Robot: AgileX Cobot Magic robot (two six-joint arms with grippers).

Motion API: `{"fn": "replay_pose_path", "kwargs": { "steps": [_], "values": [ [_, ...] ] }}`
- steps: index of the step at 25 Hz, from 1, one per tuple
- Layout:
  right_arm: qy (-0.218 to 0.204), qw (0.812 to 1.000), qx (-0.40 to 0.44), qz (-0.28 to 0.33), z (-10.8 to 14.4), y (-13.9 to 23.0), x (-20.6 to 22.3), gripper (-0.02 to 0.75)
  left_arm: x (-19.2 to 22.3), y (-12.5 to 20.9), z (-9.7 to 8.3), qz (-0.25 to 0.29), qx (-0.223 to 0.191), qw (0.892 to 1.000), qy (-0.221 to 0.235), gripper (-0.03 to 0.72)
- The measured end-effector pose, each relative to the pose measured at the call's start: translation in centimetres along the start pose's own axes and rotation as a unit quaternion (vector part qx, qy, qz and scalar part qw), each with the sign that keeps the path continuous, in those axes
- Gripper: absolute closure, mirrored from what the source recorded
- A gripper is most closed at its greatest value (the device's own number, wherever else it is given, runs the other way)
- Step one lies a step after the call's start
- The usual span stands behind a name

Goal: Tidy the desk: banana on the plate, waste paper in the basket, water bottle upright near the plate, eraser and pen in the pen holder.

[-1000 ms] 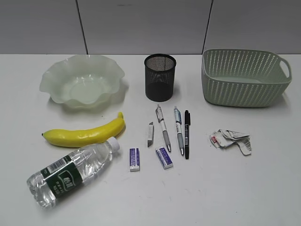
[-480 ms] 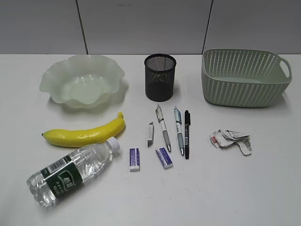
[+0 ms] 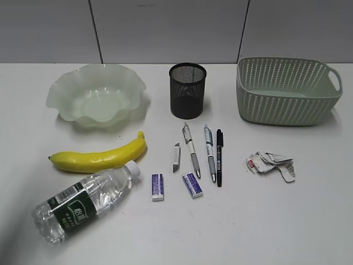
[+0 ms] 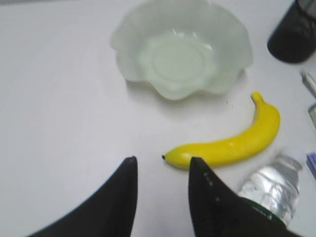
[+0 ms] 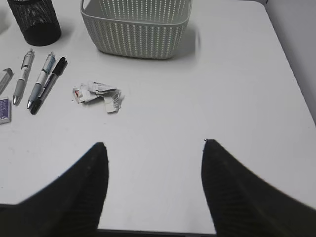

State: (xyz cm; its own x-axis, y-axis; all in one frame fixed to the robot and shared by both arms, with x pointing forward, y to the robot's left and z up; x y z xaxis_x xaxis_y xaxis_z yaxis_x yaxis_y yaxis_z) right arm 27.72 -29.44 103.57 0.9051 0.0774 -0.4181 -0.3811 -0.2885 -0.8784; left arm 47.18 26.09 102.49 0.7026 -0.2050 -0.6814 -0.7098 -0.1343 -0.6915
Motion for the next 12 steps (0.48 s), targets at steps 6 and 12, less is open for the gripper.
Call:
{"fn": "replay_pose_path", "kwargs": {
  "steps": [6, 12],
  "values": [
    [0.0, 1.0, 0.0, 0.0, 0.0, 0.0, 0.0, 0.262, 7.2, -0.5, -1.2, 0.173, 0.079, 0.981, 0.046, 0.298],
    [0.0, 1.0, 0.0, 0.0, 0.0, 0.0, 0.0, 0.262, 11.8, -0.1, -1.0, 0.26, 0.194, 0.942, 0.091, 0.273]
  ]
}}
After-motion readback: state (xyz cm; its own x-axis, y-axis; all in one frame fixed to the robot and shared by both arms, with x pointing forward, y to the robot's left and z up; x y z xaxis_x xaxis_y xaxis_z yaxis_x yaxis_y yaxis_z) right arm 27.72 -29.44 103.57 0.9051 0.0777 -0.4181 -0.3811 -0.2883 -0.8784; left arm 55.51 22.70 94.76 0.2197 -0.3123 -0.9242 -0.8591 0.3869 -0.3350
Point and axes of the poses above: a point on each arm's last joint axis where the gripper is mounted, x pointing out along that axis toward the gripper, z along the wrist's bending axis when the last joint is at zero, y = z × x, the point moved 5 cm from there along x, pointing out along that axis toward the gripper, and after that the axes turned 14 degrees about -x, right-handed, at the moved point
